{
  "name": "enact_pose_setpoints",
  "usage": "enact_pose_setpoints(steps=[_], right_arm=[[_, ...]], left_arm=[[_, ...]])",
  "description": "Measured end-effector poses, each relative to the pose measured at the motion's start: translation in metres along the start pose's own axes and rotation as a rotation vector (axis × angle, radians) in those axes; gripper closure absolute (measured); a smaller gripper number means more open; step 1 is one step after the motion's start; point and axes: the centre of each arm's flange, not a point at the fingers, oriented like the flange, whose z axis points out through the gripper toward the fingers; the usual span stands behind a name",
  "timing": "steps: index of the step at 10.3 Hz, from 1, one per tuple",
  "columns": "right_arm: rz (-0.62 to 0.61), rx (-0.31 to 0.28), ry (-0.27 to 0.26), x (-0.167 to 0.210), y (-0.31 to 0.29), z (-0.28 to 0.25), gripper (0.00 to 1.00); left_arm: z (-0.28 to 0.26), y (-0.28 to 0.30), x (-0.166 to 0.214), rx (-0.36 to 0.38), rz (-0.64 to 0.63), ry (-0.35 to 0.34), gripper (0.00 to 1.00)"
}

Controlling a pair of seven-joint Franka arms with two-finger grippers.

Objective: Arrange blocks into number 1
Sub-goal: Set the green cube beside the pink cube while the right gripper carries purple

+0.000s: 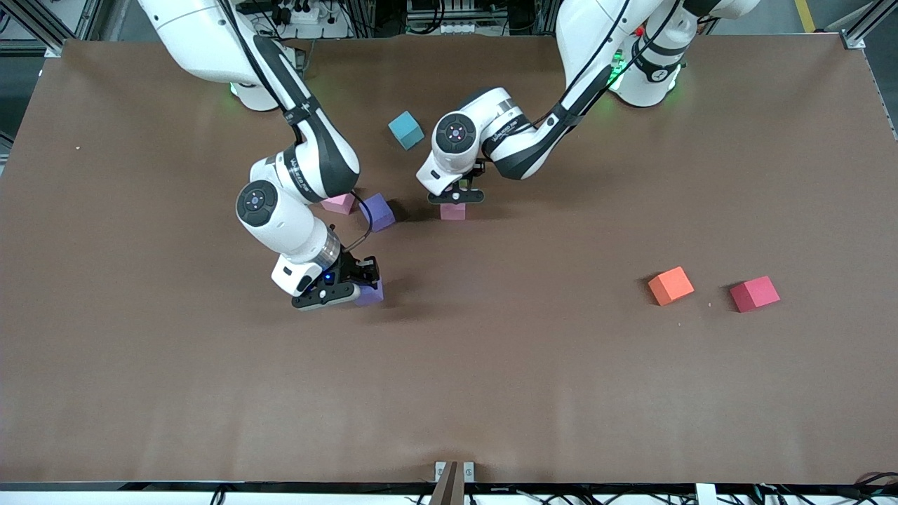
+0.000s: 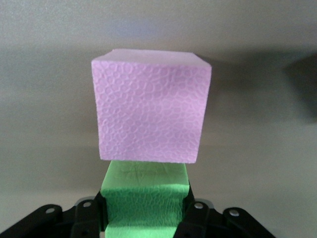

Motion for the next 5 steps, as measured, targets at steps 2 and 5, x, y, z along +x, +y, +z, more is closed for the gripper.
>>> enact_pose_setpoints(steps=[2, 5], right_arm=[[0.012, 0.011, -0.017, -0.012, -0.006, 0.011, 0.47], [0.028, 0.024, -0.036, -0.022, -0.011, 0.02, 0.47]], left_arm=[[0.003, 0.0, 0.002, -0.001, 0.011, 0.015, 0.44], [0.005, 0.0, 0.003, -0.003, 0.011, 0.015, 0.44]])
